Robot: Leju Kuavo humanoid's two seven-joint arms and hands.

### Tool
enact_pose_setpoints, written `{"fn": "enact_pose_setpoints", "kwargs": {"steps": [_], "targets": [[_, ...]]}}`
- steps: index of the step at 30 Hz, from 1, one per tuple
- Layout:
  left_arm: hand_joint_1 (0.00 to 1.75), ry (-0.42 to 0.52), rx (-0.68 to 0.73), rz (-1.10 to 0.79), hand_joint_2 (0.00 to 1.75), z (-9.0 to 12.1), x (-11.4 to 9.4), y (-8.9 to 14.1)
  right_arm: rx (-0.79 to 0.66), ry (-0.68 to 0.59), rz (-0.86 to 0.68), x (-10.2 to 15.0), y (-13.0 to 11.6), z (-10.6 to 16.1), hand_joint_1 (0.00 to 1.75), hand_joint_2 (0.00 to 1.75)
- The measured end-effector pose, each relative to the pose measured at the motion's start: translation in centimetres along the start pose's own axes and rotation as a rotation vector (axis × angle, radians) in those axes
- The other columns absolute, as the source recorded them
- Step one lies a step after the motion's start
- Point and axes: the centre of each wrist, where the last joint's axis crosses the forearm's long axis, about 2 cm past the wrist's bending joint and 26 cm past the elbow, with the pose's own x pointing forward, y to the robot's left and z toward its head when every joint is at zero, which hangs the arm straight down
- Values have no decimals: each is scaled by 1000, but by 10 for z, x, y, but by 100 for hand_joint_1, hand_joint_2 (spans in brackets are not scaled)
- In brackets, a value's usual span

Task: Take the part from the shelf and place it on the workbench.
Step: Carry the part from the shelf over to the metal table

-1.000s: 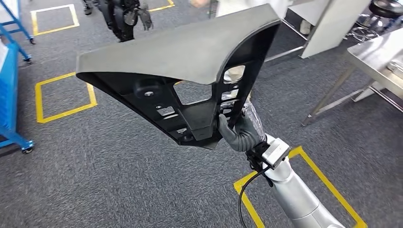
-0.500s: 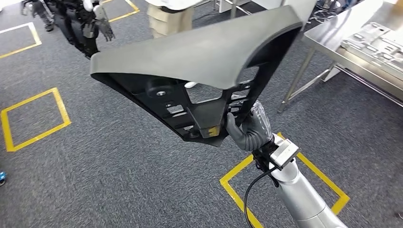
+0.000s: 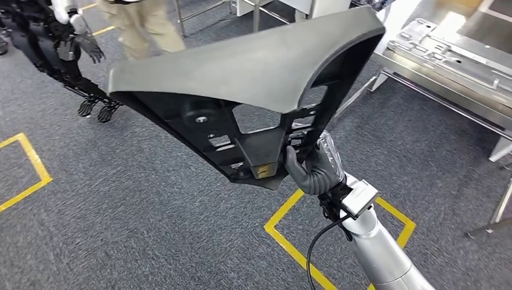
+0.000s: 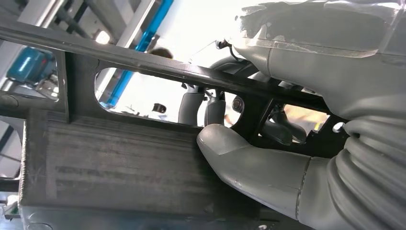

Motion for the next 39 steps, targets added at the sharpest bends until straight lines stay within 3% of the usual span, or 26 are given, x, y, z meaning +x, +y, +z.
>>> {"fn": "enact_pose_setpoints", "kwargs": {"steps": [39], "targets": [[0, 0, -44, 26, 175, 1, 1, -6, -13, -21, -8, 1, 1, -2, 175, 175]]}}
